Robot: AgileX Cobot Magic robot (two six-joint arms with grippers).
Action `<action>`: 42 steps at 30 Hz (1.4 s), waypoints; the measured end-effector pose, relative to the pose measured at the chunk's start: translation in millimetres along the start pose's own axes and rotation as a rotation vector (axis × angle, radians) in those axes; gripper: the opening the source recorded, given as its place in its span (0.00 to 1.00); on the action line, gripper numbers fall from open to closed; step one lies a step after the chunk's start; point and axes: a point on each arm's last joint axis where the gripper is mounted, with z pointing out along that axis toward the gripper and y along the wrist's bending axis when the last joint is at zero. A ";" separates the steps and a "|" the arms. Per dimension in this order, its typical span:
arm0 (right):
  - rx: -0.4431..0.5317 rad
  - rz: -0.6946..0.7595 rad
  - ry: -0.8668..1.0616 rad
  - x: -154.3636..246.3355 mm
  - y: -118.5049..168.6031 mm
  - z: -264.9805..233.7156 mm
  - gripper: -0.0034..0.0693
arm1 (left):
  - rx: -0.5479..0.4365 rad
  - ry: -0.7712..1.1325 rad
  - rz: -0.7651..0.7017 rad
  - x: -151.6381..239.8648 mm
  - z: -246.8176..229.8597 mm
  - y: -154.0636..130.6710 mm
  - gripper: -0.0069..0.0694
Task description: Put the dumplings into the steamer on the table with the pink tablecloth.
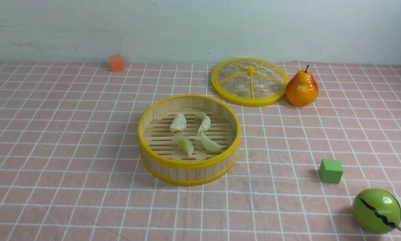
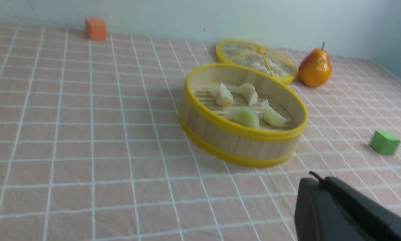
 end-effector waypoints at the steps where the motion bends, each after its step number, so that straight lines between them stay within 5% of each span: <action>1: 0.000 0.000 0.000 0.0 0.0 0.0 0.05 | -0.036 -0.035 -0.013 9.3 7.8 4.1 0.07; 12: 0.000 0.000 0.000 0.0 0.0 0.0 0.08 | -0.313 -0.059 -0.019 65.8 30.6 35.8 0.07; 19: 0.000 0.000 0.000 0.0 0.0 0.0 0.09 | -0.351 0.092 -0.028 80.5 29.6 39.2 0.07; 42: 0.000 0.000 0.000 0.0 0.0 0.0 0.14 | -0.354 0.101 -0.025 81.5 29.5 39.5 0.07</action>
